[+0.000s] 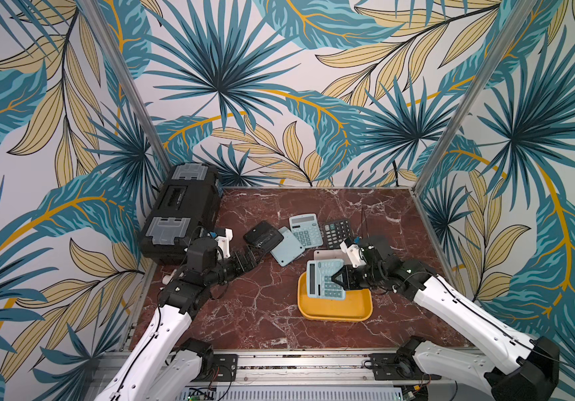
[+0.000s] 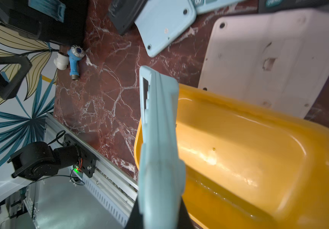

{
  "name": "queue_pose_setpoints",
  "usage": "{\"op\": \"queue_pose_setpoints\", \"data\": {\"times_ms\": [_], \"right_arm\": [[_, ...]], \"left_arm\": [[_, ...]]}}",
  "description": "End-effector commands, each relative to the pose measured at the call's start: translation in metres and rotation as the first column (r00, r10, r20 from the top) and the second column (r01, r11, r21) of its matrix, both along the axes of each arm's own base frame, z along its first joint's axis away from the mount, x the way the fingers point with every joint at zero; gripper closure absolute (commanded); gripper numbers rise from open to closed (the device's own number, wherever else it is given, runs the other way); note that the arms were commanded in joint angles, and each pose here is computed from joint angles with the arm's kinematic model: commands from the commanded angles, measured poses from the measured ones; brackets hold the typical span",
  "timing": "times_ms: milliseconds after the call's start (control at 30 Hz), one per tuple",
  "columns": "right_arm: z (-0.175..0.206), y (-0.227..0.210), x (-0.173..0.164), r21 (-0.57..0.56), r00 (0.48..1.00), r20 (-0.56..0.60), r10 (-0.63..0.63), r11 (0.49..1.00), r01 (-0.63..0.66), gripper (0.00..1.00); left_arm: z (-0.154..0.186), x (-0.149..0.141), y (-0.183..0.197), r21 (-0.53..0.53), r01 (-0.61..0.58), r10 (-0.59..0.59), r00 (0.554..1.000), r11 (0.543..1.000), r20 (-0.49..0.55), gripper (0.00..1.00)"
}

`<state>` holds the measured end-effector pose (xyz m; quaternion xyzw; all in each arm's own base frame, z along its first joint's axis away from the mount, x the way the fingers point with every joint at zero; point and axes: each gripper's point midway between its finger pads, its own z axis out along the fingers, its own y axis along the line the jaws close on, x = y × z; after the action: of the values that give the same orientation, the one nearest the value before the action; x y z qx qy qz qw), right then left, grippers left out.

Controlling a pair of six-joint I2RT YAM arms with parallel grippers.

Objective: Put the calculator in the storage box
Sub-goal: Place the calculator in the storage box.

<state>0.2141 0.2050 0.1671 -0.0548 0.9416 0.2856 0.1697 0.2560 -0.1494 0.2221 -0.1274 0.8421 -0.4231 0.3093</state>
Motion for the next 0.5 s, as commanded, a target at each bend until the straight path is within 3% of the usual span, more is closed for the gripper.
{"op": "queue_pose_setpoints", "data": {"times_ms": [0, 267, 467], "right_arm": [[-0.01, 0.005, -0.011, 0.043, 0.995, -0.094, 0.013, 0.999, -0.009, 1.0], [-0.048, 0.006, -0.003, -0.014, 0.975, -0.22, -0.018, 1.0, 0.015, 1.0], [-0.06, 0.024, 0.0, 0.078, 0.962, -0.272, 0.004, 0.997, 0.017, 1.0]], "left_arm": [[-0.006, -0.001, -0.004, 0.002, 0.028, -0.028, 0.999, 1.0, 0.029, 0.0], [-0.019, -0.002, -0.006, -0.009, 0.037, -0.037, 0.999, 0.999, 0.01, 0.0], [-0.03, -0.001, -0.005, -0.007, 0.022, -0.022, 1.0, 1.0, -0.006, 0.0]]}}
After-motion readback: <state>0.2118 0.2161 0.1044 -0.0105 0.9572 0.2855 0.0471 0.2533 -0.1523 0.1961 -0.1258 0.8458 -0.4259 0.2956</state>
